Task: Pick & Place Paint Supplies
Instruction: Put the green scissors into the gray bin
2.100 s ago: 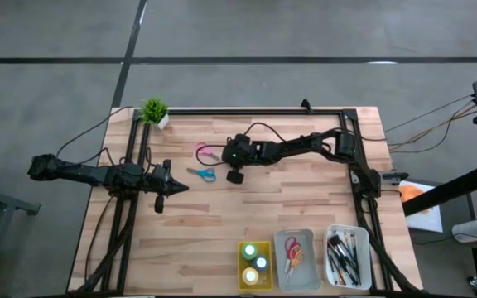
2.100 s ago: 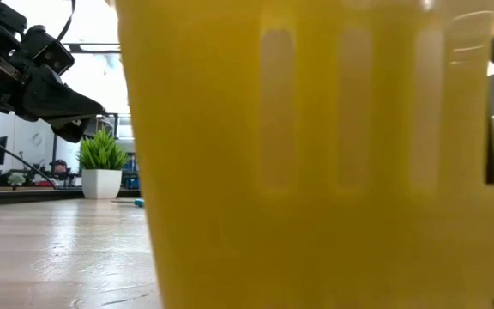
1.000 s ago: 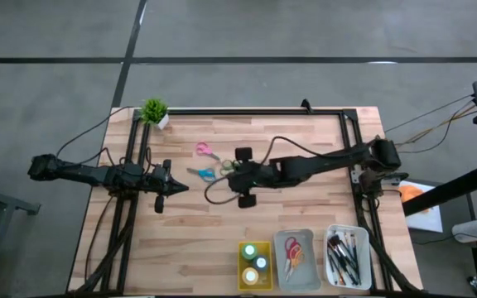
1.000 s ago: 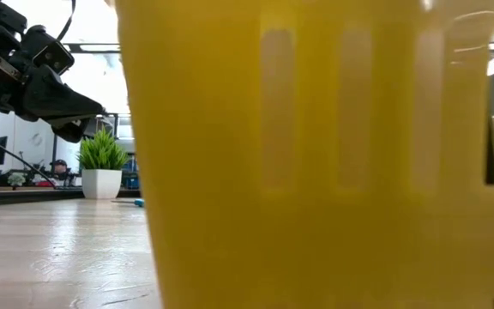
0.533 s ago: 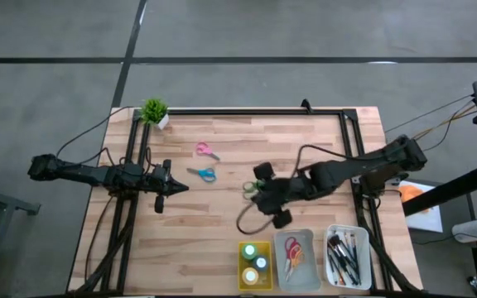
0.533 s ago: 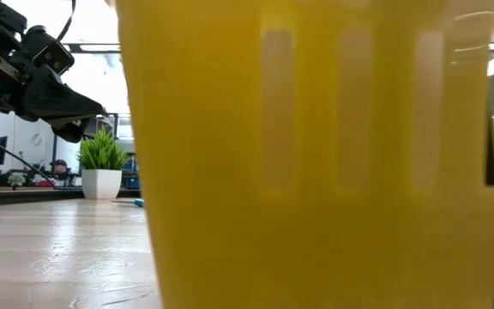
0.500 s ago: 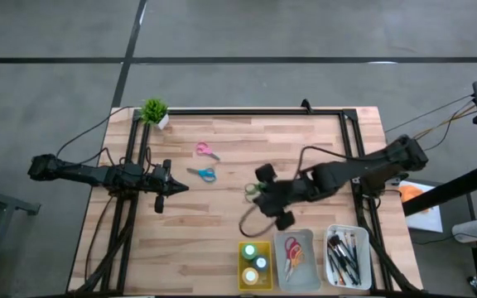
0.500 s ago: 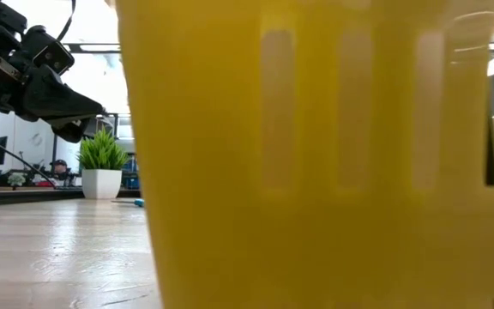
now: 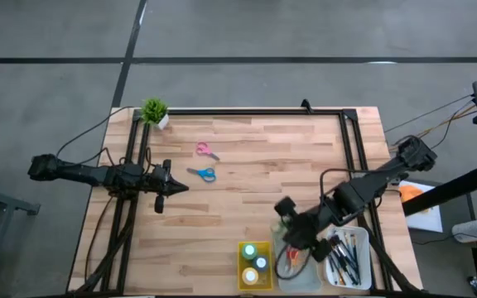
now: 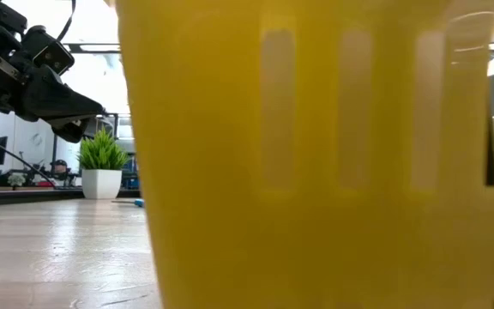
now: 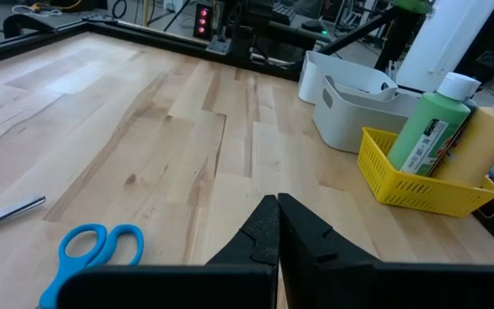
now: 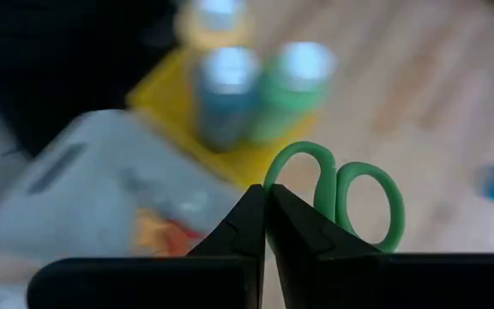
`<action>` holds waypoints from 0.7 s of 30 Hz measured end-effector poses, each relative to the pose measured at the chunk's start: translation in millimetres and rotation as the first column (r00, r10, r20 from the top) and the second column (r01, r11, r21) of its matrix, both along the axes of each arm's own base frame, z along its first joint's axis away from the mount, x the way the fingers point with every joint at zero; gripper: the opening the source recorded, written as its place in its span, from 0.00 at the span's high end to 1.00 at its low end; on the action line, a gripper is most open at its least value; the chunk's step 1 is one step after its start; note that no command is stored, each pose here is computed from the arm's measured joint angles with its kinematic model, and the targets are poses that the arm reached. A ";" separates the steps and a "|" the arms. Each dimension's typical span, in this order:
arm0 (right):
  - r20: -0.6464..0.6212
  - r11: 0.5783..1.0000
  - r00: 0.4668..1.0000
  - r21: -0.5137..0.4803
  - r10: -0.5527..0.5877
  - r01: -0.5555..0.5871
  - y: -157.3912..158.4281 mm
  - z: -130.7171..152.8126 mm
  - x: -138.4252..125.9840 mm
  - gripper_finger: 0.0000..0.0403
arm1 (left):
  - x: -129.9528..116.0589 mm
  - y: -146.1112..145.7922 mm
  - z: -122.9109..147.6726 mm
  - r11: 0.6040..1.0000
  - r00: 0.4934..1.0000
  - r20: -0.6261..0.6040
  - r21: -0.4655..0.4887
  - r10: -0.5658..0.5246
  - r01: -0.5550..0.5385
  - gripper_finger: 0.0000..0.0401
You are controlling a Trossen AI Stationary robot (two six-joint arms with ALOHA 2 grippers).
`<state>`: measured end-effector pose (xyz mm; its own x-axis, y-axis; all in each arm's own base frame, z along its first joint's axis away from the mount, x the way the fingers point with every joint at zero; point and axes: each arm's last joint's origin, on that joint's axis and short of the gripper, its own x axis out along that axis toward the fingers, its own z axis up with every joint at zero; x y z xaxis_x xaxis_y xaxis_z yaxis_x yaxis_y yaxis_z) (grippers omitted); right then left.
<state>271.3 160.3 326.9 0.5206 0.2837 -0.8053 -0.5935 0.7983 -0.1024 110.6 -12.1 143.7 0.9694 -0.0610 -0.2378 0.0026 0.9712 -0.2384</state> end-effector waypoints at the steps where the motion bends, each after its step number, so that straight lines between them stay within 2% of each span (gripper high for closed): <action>1: -0.027 0.999 0.999 0.023 0.025 -0.024 3.5 -2.7 -1.1 0.97 | 0.0 0.0 0.0 1.000 1.000 0.000 0.000 0.000 0.000 1.00; 9: -0.177 0.986 0.971 0.083 0.160 -0.147 26.6 -40.8 -7.9 0.97 | 0.0 0.0 0.0 1.000 1.000 0.000 0.000 0.000 0.000 1.00; 21: -0.160 0.973 0.963 0.118 0.218 -0.201 53.6 -88.5 -11.6 0.97 | 0.0 0.0 0.0 1.000 1.000 0.001 0.000 0.000 0.000 1.00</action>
<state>259.7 214.0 238.4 0.2984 0.4551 -0.8390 -0.7502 0.6553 0.0886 110.6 -12.1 143.7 0.9695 -0.0609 -0.2373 0.0026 0.9712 -0.2384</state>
